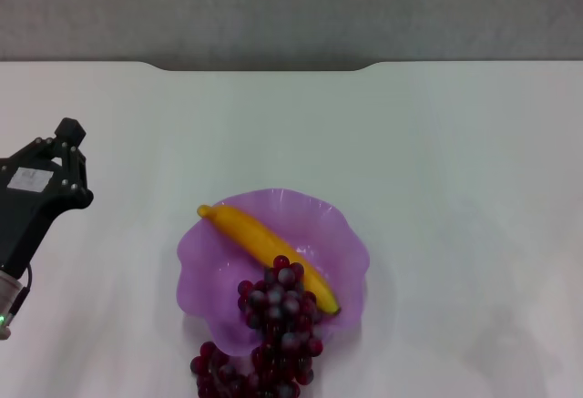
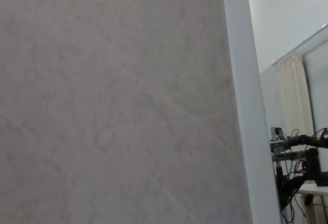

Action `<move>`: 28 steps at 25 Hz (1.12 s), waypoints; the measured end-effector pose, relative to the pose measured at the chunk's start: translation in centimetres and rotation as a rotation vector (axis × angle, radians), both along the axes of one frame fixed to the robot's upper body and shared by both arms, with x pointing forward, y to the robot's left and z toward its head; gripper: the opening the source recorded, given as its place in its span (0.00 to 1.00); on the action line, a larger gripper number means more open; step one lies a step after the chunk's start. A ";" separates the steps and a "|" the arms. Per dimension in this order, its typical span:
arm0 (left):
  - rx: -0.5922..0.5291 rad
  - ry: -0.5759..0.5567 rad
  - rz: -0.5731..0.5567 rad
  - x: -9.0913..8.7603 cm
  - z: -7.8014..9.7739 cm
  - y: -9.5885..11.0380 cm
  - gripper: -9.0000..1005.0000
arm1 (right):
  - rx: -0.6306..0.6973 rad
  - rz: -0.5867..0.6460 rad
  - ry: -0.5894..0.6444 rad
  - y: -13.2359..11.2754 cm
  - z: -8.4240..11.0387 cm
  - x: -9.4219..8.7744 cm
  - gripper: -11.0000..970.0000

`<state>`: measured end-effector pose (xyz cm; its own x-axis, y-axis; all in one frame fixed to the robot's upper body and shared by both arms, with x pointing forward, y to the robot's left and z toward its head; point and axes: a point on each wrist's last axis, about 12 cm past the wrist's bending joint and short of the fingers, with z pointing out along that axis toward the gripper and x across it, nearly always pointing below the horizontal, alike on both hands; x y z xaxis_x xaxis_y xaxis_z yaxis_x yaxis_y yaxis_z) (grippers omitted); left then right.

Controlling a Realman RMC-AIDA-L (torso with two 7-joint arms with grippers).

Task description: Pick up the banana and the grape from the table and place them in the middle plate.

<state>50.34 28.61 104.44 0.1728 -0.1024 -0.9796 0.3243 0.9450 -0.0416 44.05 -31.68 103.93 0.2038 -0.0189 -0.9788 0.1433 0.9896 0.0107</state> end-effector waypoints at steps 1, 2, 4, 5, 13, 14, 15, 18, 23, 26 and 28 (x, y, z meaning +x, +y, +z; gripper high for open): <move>0.000 0.000 0.000 0.0 0.0 0.0 0.02 | 0.000 0.001 -0.001 0.0 0.0 0.0 0.02; 0.000 0.001 0.001 0.0 0.0 0.0 0.02 | 0.000 0.002 -0.002 0.0 0.0 0.0 0.02; 0.000 0.002 0.002 -0.1 -0.1 0.1 0.02 | 0.000 0.003 -0.005 0.1 0.1 0.1 0.02; -0.001 0.003 0.002 -0.1 -0.1 0.1 0.02 | 0.000 0.004 -0.008 0.1 0.1 0.1 0.02; -0.009 -0.017 -0.006 -0.2 0.1 0.1 0.02 | -0.020 0.033 -0.050 0.6 0.4 0.1 0.02; -0.008 -0.016 -0.006 -0.2 0.1 0.1 0.02 | -0.022 0.035 -0.049 0.6 0.4 0.1 0.02; -0.007 -0.015 -0.006 -0.2 0.1 0.1 0.02 | -0.023 0.038 -0.049 0.6 0.4 0.2 0.02; -0.007 -0.014 -0.006 -0.2 0.1 0.0 0.02 | -0.024 0.045 -0.049 0.7 0.4 0.2 0.02; -0.006 -0.014 -0.009 -0.1 0.1 0.0 0.02 | -0.028 0.050 -0.044 0.7 0.3 0.2 0.02; -0.006 -0.014 -0.009 -0.2 0.1 0.0 0.02 | -0.029 0.049 -0.043 0.7 0.3 0.2 0.02; -0.006 -0.014 -0.010 -0.1 0.1 0.0 0.02 | -0.030 0.052 -0.044 0.7 0.3 0.4 0.02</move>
<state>50.20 28.57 104.53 0.1857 -0.1103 -0.9764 0.3340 0.9416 -0.0429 44.41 -30.96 104.23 0.2480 -0.0366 -0.9681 0.0913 0.9957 -0.0142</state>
